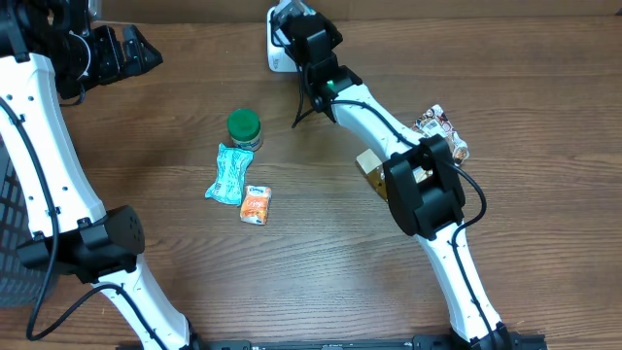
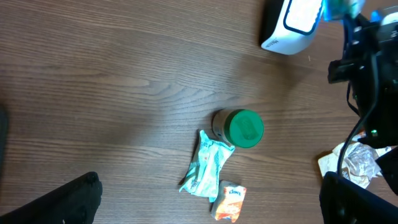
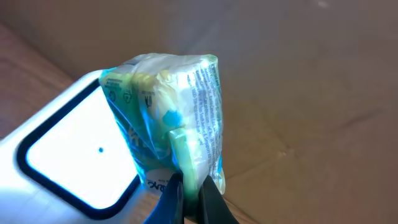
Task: Scan the item barcode
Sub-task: 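Lift the teal packet to the scanner with the right gripper, then carry the teal packet right and release it near the brown bag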
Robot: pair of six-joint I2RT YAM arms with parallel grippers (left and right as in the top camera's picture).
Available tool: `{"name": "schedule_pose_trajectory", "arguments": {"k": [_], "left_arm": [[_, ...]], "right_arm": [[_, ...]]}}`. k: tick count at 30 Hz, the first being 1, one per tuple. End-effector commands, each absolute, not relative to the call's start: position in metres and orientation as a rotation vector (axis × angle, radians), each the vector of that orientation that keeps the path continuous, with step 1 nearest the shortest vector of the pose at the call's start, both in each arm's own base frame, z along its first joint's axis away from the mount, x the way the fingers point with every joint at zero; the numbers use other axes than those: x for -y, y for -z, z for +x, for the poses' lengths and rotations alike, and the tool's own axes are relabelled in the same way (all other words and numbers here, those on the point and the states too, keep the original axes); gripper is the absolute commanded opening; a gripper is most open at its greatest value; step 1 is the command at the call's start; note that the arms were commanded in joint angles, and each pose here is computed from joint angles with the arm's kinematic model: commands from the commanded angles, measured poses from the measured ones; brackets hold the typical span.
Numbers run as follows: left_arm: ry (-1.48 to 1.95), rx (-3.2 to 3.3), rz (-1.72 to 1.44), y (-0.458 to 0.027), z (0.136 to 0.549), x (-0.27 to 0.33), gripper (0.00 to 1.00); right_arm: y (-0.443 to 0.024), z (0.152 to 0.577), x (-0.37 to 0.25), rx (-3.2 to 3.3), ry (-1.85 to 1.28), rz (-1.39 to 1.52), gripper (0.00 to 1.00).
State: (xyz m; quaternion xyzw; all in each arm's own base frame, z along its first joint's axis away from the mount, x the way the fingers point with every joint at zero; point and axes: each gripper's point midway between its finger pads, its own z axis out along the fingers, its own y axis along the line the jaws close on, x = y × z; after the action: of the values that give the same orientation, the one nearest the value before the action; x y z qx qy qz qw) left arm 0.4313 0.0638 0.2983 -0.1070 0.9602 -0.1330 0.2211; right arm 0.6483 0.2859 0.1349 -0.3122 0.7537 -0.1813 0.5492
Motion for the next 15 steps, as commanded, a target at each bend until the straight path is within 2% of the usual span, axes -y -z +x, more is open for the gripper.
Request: {"name": "schedule_pose_trajectory", "arguments": {"k": [1, 9, 15], "left_arm": [[0.373, -2.659, -0.276, -0.298, 0.432, -0.058, 1.0], [0.373, -2.659, -0.276, -0.298, 0.432, -0.058, 1.0], [0.373, -2.659, -0.276, -0.298, 0.432, -0.058, 1.0]], "right_arm": [[-0.136, 0.642, -0.303, -1.742, 0.455, -0.851, 0.04], [-0.137, 0.634, -0.317, -1.749, 0.401, -0.858, 0.04], [-0.197, 0.621, -0.323, -1.775, 0.179, -0.672, 0.04]]}}
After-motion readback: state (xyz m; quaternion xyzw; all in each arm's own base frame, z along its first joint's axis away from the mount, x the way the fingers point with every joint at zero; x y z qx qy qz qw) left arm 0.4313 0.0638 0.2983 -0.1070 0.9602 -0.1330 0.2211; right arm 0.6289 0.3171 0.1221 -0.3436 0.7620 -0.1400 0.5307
